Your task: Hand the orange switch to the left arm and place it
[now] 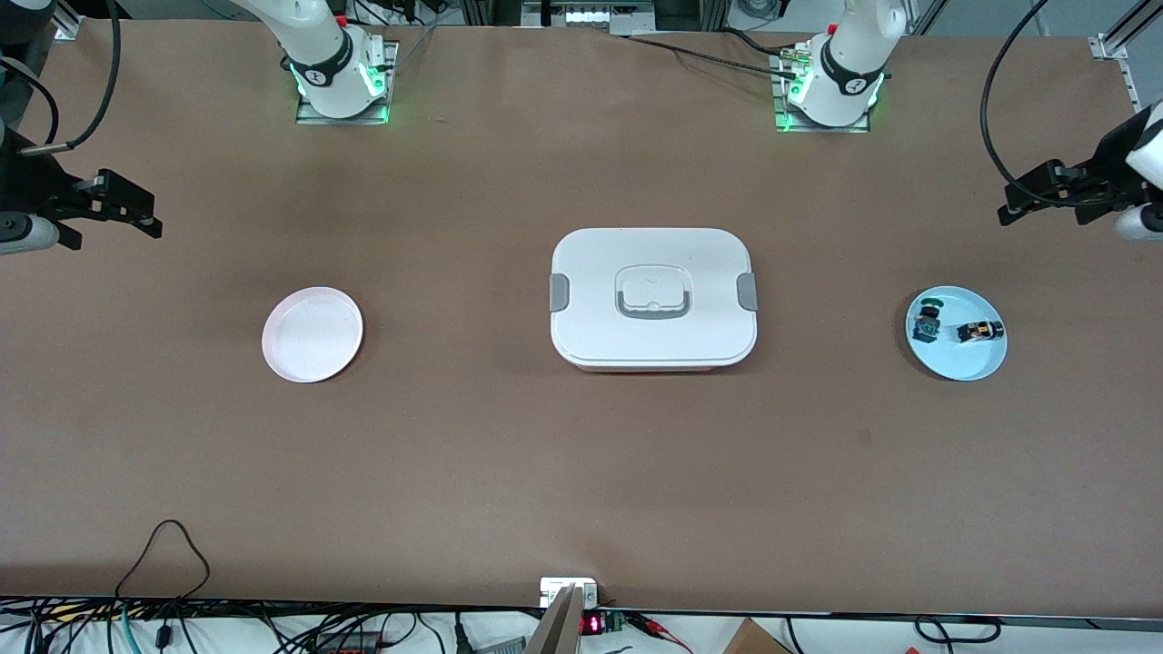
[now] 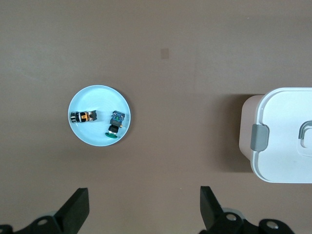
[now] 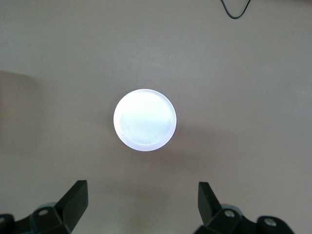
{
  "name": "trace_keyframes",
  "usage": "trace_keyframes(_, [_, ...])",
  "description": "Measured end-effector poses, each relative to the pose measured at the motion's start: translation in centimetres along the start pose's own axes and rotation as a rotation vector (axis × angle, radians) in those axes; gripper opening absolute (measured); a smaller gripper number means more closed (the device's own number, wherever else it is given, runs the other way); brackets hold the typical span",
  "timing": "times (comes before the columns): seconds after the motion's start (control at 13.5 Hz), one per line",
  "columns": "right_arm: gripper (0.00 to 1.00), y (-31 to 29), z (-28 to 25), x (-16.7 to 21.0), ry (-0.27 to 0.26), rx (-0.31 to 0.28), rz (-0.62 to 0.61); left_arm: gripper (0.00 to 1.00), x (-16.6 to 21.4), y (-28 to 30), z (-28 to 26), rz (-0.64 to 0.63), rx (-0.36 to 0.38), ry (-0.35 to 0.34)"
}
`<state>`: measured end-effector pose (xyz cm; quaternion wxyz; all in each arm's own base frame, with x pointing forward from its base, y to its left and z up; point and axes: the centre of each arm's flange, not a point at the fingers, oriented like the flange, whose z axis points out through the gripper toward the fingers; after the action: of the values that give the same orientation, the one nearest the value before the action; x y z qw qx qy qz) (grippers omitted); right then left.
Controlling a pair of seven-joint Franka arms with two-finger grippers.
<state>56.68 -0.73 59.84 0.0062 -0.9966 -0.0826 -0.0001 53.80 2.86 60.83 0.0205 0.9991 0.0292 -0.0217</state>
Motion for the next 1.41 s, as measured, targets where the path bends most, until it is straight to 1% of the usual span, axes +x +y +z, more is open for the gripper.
trace_keyframes(0.22, [1.00, 0.0, 0.0, 0.0, 0.000, 0.000, 0.000, 1.00, 0.0, 0.4, 0.0, 0.007, 0.000, -0.001])
trace_keyframes(0.59, [1.00, 0.0, 0.0, 0.0, 0.000, 0.000, 0.000, 1.00, 0.9, 0.7, 1.7, 0.013, 0.001, -0.033])
trace_keyframes(1.41, [1.00, 0.0, 0.0, 0.0, 0.000, 0.000, 0.000, 1.00, 1.0, 1.3, 1.0, 0.024, 0.001, -0.018])
